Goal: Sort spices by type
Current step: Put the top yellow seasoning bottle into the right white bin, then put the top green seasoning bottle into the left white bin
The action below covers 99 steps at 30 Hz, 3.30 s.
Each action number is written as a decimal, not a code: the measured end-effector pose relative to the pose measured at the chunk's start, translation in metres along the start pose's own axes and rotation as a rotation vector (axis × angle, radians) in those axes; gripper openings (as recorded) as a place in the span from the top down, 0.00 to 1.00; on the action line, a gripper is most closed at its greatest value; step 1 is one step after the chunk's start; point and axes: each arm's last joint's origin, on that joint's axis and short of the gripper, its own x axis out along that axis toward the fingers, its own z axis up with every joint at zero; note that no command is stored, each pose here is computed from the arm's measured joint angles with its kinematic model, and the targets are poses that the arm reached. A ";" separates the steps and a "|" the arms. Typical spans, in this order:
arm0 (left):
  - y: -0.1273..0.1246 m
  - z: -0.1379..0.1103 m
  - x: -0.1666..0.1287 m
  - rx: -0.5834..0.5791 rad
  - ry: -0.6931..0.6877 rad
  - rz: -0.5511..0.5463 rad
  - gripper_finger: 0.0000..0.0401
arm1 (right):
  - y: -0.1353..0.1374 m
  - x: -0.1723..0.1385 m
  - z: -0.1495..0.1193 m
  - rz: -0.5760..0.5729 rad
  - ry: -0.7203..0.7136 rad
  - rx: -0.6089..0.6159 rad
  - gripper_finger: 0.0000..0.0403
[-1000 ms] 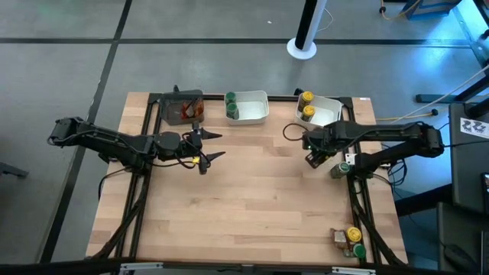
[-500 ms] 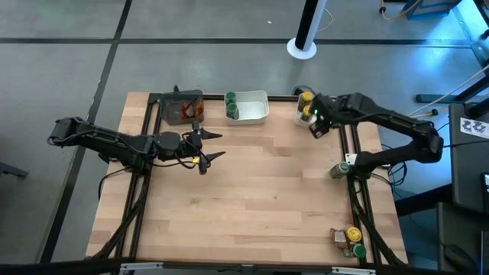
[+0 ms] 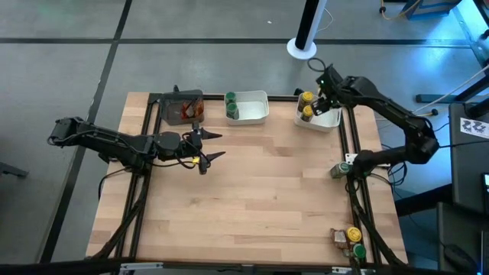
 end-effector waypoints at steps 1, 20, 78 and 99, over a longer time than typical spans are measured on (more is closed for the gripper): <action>0.000 0.000 0.000 0.000 0.000 0.000 0.30 | -0.001 0.005 0.003 -0.006 0.012 0.005 0.43; 0.000 0.000 0.000 0.009 0.000 -0.001 0.30 | 0.013 0.098 0.033 0.025 0.190 -0.020 0.43; 0.000 0.000 0.000 0.005 -0.004 0.000 0.30 | -0.010 0.017 0.009 0.196 0.058 -0.068 0.32; 0.000 0.000 0.000 0.005 -0.004 -0.001 0.30 | 0.071 -0.059 -0.056 0.526 0.047 -0.437 0.32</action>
